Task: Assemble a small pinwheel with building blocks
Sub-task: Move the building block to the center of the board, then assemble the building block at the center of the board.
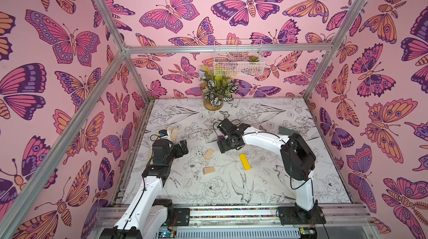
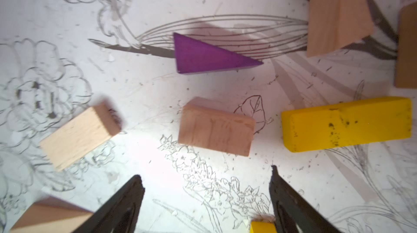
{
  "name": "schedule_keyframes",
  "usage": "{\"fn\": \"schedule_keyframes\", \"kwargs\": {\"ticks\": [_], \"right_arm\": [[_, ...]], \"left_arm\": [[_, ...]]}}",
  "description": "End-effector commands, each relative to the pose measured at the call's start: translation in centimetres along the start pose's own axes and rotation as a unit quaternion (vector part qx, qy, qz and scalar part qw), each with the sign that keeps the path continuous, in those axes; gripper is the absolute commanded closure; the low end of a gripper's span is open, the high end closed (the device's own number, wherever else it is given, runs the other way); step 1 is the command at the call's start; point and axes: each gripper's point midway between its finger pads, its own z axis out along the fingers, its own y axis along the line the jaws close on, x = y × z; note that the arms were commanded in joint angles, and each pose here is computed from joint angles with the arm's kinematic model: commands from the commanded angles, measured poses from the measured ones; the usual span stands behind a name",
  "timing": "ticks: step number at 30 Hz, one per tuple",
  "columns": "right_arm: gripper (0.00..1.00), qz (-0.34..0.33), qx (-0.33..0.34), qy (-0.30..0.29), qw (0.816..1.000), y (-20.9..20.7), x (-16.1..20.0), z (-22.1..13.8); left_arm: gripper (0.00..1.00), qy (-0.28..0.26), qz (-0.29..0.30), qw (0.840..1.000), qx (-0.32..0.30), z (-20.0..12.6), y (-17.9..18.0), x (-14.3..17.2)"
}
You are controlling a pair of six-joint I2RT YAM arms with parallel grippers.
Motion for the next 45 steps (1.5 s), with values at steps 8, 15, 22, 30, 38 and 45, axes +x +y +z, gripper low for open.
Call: {"fn": "schedule_keyframes", "kwargs": {"ticks": [8, 15, 22, 30, 38, 45], "right_arm": [[0.1, -0.158, -0.078, 0.016, 0.984, 8.4, 0.6, 0.2], [0.1, -0.18, -0.08, 0.038, 0.98, 10.2, 0.7, 2.7], [0.11, -0.191, -0.07, 0.053, 0.978, 10.5, 1.1, 4.3], [0.26, -0.189, -0.058, 0.056, 0.979, 10.3, 1.4, 5.0], [0.47, -0.141, -0.039, 0.03, 0.989, 9.2, 1.1, 3.5], [0.51, -0.099, -0.014, 0.019, 0.995, 7.7, 1.4, 2.0]], "left_arm": [[0.0, 0.024, -0.037, 0.998, -0.036, -0.6, 1.2, 0.1], [0.0, 0.03, -0.04, 0.998, -0.036, -0.6, 1.3, 0.4], [0.0, 0.035, -0.04, 0.998, -0.033, -0.5, 1.3, 0.7], [0.0, 0.036, -0.04, 0.998, -0.034, -0.4, 1.3, 0.8], [0.0, 0.04, -0.038, 0.998, -0.033, -0.4, 1.3, 1.0], [0.0, 0.046, -0.039, 0.998, -0.027, -0.3, 1.2, 1.4]]}}
